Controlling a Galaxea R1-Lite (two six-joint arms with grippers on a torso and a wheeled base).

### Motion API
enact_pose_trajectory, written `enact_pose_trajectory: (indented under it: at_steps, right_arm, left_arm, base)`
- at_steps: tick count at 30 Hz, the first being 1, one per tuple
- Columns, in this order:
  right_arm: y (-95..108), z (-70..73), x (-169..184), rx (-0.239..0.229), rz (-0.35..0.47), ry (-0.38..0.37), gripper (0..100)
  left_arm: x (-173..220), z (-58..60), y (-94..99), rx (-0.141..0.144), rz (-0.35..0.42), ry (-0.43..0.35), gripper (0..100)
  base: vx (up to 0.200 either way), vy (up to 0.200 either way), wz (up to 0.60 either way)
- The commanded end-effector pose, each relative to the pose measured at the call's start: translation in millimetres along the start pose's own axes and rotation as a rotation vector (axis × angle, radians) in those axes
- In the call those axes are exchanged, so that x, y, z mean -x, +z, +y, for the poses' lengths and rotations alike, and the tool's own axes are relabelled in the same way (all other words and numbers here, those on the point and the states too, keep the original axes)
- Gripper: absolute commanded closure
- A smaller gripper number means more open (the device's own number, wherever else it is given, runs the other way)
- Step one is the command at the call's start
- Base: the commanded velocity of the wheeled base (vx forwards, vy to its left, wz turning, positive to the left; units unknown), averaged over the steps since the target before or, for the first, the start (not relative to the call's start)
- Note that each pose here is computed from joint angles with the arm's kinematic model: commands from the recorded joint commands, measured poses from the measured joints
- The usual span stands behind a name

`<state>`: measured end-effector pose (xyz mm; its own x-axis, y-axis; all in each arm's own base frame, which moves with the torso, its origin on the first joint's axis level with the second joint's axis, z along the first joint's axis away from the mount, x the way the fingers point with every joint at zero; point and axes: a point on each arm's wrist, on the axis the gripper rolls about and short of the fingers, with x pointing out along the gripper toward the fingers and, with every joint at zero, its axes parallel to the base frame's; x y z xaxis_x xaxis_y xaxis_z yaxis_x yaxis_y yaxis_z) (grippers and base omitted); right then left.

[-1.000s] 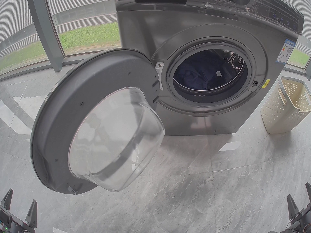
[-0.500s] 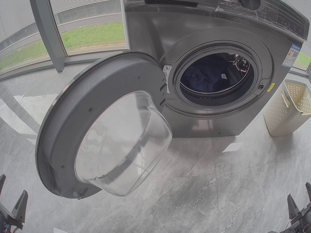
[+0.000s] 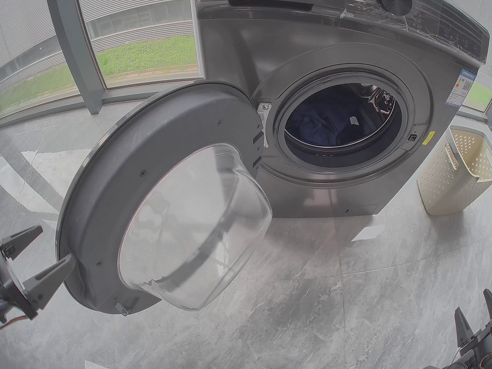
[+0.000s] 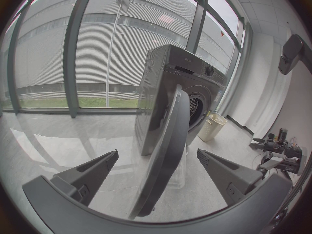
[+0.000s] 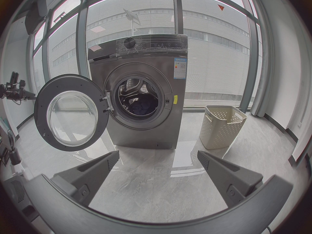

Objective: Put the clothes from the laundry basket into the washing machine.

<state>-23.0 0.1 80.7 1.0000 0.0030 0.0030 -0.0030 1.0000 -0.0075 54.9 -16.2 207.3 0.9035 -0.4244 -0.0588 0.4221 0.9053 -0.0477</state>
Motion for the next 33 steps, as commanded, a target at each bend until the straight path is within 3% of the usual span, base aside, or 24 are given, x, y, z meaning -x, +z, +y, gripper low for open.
enact_pose_trajectory:
  at_steps: [1,4,8,9,12,13,14,19,23,27,28,30,33]
  right_arm:
    - [-4.6,0.0,-0.8,0.0,0.011,0.002,0]
    - [-4.6,0.0,-0.8,0.0,0.011,0.002,0]
    - [-4.6,0.0,-0.8,0.0,0.011,0.002,0]
    - [-4.6,0.0,-0.8,0.0,0.011,0.0,0]
    - [-4.6,0.0,-0.8,0.0,0.011,0.0,0]
    - [-4.6,0.0,-0.8,0.0,0.011,0.0,0]
    - [-4.6,0.0,-0.8,0.0,0.011,0.0,0]
    - [-4.6,0.0,-0.8,0.0,0.011,0.002,0]
    - [-4.6,0.0,-0.8,0.0,0.011,0.002,0]
    - [-4.6,0.0,-0.8,0.0,0.011,0.002,0]
    - [-4.6,0.0,-0.8,0.0,0.011,0.002,0]
    - [-4.6,0.0,-0.8,0.0,0.011,0.0,0]
    - [-4.6,0.0,-0.8,0.0,0.011,0.0,0]
  left_arm:
    - [-48.7,-9.6,15.1,0.008,0.07,-0.218,0]
    - [-53.9,-22.4,18.6,0.022,0.079,-0.33,0]
    - [-52.7,-36.1,27.9,0.085,0.06,-0.448,0]
    - [-52.1,-38.3,31.2,0.104,0.047,-0.47,0]
    - [-52.1,-38.3,31.2,0.104,0.047,-0.47,0]
    - [-51.5,-42.2,39.4,0.137,-0.013,-0.516,0]
    - [-52.7,-43.0,39.9,0.143,-0.017,-0.522,0]
    - [-56.1,-40.6,43.2,0.142,-0.038,-0.473,0]
    - [-60.0,-27.3,52.4,0.138,-0.088,-0.289,0]
    - [-73.6,-13.2,44.7,0.115,-0.047,-0.164,0]
    - [-73.6,-13.2,44.7,0.115,-0.047,-0.164,0]
    - [-84.8,-12.3,33.1,0.075,0.013,-0.154,0]
    - [-96.2,-15.3,28.2,0.064,0.047,-0.173,0]
  base:
    - [0.0,0.0,0.0]
    - [0.0,0.0,0.0]
    - [0.0,0.0,0.0]
    - [0.0,0.0,0.0]
    - [0.0,0.0,0.0]
    - [0.0,0.0,0.0]
    - [0.0,0.0,0.0]
    - [0.0,0.0,0.0]
    - [0.0,0.0,0.0]
    - [0.0,0.0,0.0]
    - [0.0,0.0,0.0]
    - [0.0,0.0,0.0]
    - [0.0,0.0,0.0]
